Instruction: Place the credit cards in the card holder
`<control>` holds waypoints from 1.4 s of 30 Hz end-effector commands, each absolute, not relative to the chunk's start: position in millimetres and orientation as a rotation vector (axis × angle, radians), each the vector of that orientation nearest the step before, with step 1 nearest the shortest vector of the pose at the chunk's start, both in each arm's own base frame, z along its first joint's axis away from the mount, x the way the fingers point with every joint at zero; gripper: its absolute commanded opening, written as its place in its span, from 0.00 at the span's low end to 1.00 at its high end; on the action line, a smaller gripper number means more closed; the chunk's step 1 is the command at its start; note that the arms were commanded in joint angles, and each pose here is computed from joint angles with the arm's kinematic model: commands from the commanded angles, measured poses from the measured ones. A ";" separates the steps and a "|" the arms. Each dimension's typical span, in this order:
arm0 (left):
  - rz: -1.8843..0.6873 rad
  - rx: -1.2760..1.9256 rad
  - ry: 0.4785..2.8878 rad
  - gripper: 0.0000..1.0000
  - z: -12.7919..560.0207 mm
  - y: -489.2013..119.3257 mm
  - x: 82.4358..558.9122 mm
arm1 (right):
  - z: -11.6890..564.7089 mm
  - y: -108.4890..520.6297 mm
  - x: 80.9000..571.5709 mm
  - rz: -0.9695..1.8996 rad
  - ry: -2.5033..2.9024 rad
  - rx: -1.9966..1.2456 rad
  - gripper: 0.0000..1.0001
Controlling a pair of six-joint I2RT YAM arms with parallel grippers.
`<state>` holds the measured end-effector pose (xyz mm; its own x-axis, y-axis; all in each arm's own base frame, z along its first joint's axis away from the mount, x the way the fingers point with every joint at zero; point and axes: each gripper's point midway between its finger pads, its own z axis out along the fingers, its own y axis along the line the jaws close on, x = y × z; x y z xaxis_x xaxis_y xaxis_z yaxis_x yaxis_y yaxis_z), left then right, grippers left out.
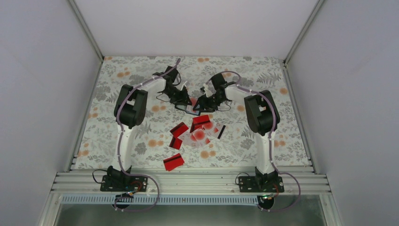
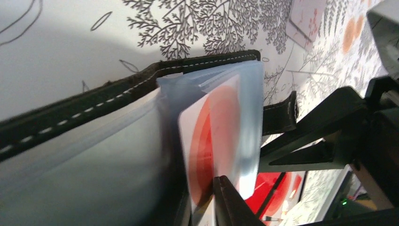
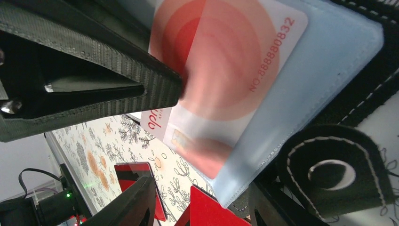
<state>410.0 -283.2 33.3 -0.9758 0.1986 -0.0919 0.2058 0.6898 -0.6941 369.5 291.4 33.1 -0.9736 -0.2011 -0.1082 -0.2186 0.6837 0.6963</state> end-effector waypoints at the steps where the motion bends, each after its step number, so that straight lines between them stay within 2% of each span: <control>1: -1.126 0.394 2.948 0.19 10.8 -293.8 398.1 | 6.5 287.2 365.6 1.129 2.919 -0.384 0.50; 5: -1.027 0.410 2.969 0.37 9.9 -293.2 401.2 | 7.8 284.0 365.7 1.121 2.918 -0.389 0.50; 9: -0.934 0.430 2.974 0.45 15.2 -296.2 406.6 | 8.6 281.5 366.3 1.119 2.915 -0.389 0.50; 22: -0.628 0.401 3.053 0.46 13.6 -301.6 402.8 | 22.1 274.7 373.2 1.160 2.861 -0.369 0.50; 32: -0.659 0.252 3.077 0.47 13.9 -316.5 396.2 | 37.9 277.4 374.3 1.227 2.809 -0.365 0.53; 37: -0.684 0.262 3.039 0.51 29.0 -318.7 399.0 | 51.4 268.2 379.0 1.210 2.790 -0.341 0.54; 42: -0.753 0.301 2.988 0.59 51.2 -321.9 397.8 | 76.2 264.2 379.3 1.301 2.731 -0.335 0.58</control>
